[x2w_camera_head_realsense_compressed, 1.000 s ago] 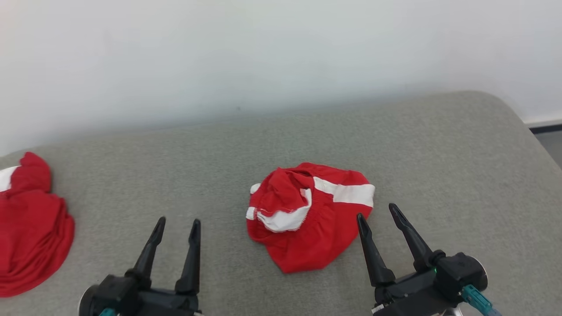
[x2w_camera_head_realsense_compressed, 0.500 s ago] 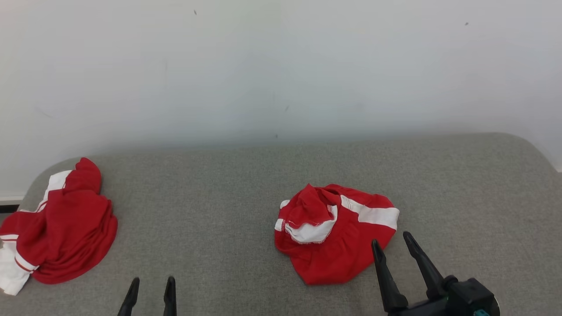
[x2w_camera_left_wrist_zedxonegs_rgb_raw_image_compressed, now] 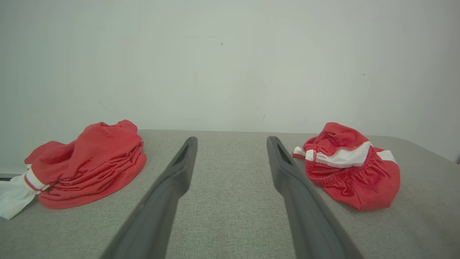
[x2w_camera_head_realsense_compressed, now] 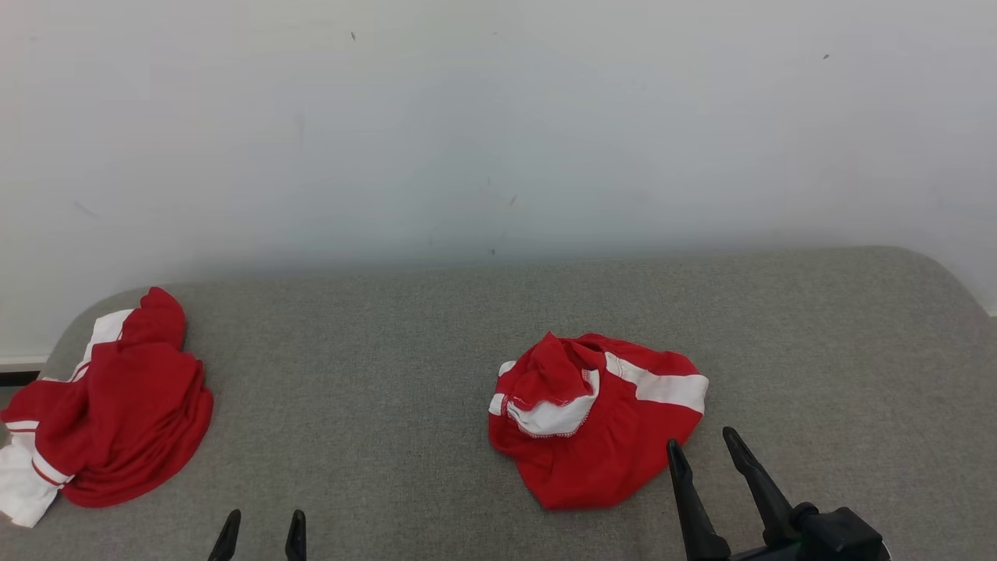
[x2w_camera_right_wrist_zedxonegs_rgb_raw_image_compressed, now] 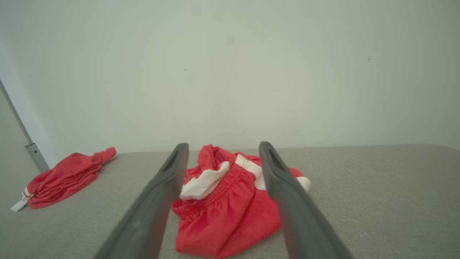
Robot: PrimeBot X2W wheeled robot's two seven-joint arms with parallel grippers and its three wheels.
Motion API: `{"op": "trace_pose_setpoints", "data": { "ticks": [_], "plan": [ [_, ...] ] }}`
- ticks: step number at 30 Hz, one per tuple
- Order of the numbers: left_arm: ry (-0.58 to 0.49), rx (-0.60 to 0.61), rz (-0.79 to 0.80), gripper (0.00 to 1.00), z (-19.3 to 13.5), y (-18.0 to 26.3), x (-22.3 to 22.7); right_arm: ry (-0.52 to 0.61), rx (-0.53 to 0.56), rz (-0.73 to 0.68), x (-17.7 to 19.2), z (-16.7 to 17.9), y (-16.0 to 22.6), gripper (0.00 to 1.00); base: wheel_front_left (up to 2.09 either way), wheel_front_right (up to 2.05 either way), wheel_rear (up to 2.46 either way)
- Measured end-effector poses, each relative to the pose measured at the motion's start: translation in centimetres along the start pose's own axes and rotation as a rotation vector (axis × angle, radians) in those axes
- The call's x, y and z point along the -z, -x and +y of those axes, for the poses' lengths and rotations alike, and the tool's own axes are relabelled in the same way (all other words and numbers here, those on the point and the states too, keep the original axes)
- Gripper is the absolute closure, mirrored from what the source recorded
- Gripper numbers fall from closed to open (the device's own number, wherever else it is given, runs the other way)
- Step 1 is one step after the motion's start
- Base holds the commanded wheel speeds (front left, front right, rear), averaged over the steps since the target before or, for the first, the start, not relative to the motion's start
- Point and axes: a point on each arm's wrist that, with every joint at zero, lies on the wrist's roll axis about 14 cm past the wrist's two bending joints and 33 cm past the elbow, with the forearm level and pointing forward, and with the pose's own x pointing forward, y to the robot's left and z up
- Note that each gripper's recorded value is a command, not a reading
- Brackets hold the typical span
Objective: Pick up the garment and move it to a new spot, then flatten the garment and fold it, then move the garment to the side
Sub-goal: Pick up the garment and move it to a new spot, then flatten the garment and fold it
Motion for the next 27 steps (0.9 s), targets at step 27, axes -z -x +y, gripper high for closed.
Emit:
{"op": "trace_pose_setpoints", "data": {
  "ticks": [27],
  "plan": [
    [0.156,0.273,0.004,0.0,-9.1,-3.4,0.6,0.034,0.079,0.027,0.6,-3.1,0.6,0.0,0.0,0.0,0.0]
  ]
}}
